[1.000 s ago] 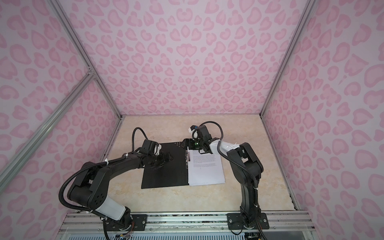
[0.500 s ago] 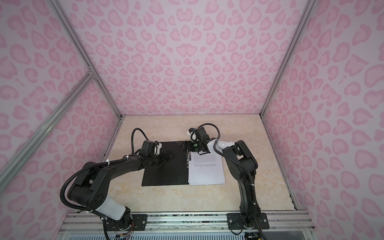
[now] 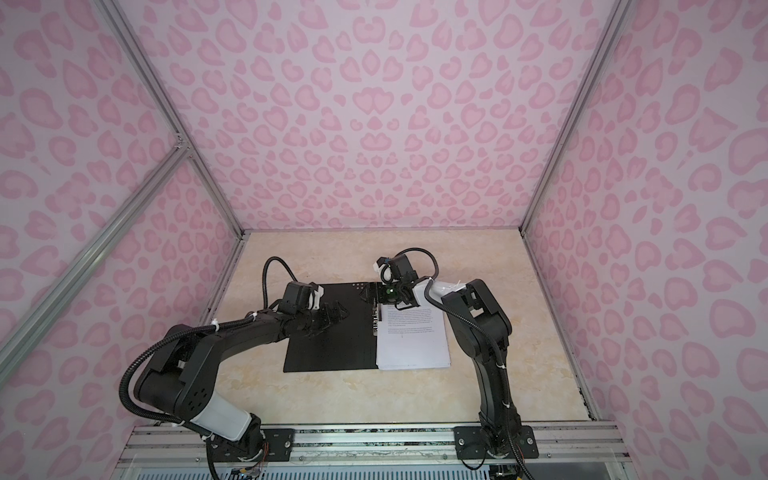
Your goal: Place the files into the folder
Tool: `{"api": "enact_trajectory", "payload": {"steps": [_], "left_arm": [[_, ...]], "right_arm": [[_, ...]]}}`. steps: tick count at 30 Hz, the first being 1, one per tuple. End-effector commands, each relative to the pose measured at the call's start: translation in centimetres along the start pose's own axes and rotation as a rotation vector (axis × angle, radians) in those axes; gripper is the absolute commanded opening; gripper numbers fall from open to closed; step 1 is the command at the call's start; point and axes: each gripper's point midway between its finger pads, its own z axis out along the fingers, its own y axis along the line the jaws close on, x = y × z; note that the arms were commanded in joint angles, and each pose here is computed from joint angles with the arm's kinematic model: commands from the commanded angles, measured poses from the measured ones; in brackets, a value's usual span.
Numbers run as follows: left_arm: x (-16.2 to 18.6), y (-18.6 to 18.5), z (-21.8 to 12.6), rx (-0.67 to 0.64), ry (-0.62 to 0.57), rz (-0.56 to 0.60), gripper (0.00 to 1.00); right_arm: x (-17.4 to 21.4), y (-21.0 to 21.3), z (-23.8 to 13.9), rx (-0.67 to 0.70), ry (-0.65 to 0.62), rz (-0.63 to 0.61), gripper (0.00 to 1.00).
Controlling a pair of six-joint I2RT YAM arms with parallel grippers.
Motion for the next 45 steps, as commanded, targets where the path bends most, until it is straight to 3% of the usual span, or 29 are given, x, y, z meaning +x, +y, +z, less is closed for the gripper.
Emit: {"api": "enact_trajectory", "payload": {"steps": [1, 15, 23, 36, 45], "left_arm": [[2.7, 3.7, -0.1, -0.156, 0.082, -0.068, 0.98], [2.5, 3.8, 0.0, -0.159, 0.071, -0.085, 0.98], [1.6, 3.2, -0.1, -0.146, 0.038, -0.102, 0.98], [0.6, 1.8, -1.2, -0.115, 0.006, -0.099, 0.98], [0.5, 1.4, -1.9, -0.096, -0.005, -0.091, 0.98]], "right_arm": [[0.3, -0.1, 0.5, -0.045, 0.014, 0.028, 0.85], [-0.9, 3.5, -1.1, -0.233, 0.002, 0.001, 0.82], [0.1, 6.5, -3.3, -0.253, 0.036, -0.029, 0.81], [6.4, 8.5, -7.9, -0.227, 0.084, -0.012, 0.81], [9.3, 9.1, -9.1, -0.189, 0.114, -0.005, 0.79]]}}
